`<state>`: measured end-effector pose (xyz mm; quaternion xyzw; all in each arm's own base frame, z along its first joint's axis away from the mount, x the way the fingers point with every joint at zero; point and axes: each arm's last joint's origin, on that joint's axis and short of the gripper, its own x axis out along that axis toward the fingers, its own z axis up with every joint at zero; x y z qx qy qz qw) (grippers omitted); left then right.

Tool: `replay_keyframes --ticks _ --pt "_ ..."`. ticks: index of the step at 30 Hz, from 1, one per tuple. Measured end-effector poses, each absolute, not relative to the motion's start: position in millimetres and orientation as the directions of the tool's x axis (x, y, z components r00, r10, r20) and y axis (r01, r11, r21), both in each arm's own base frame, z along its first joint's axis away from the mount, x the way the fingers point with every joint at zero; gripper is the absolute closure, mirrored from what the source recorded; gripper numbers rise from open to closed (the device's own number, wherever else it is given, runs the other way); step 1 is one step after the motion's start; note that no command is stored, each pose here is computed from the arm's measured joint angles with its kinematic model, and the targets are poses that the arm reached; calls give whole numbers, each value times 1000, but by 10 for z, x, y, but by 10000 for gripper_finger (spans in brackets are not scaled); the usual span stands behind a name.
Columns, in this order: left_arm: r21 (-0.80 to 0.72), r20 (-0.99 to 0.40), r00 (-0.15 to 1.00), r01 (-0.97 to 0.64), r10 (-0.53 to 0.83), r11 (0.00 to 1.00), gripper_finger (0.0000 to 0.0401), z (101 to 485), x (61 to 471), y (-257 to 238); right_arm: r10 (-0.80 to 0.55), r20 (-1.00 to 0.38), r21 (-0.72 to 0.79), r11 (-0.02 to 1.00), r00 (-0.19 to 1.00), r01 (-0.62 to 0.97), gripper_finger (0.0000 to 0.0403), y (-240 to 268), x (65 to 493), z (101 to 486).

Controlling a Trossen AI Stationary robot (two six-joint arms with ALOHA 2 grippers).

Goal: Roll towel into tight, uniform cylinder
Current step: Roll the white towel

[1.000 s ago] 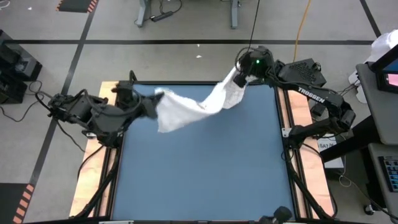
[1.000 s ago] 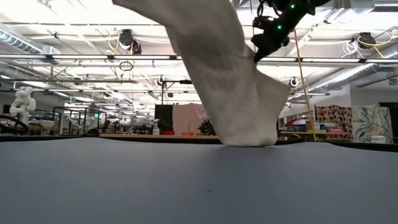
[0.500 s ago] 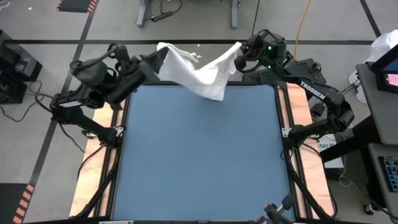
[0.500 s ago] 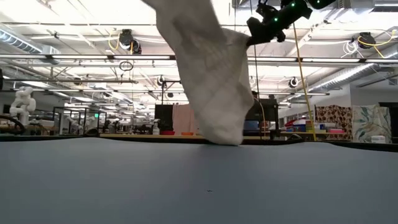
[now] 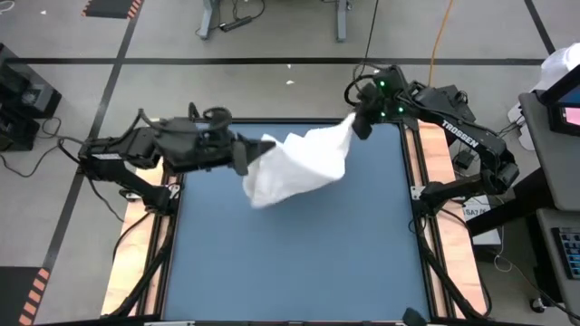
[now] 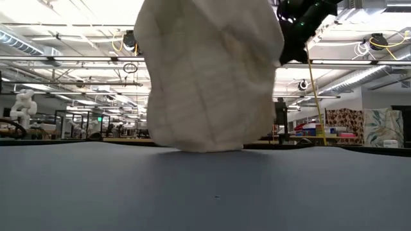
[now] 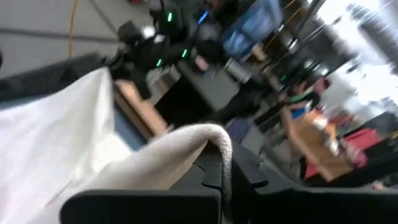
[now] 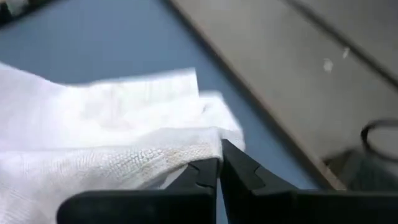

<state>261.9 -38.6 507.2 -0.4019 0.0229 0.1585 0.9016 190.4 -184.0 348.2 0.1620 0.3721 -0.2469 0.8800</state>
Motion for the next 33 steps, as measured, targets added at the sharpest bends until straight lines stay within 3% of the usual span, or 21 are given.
replay_keyframes --ticks 6,10,15,26,29,33 --pt "-727 -364 929 -330 69 603 397 4783 2738 -569 -164 -866 145 821 472 552 399 -1697 1788 3317" --pt "-706 -445 895 -332 -28 625 393 4597 2882 -729 -11 -886 281 784 464 554 384 -1590 1794 3125" --pt "-688 -510 856 -351 -80 635 392 4387 3094 -899 122 -906 357 736 406 575 341 -1439 1813 2800" --pt "-746 -605 755 -425 -254 513 388 4068 3328 -1190 281 -931 366 702 234 611 242 -1125 1762 2283" --pt "-750 -605 752 -426 -263 507 365 4065 3317 -1229 286 -931 365 703 228 610 226 -1088 1779 2258" --pt "-772 -598 749 -445 -286 453 303 4072 3318 -1237 267 -928 372 713 260 594 214 -1040 1830 2287"
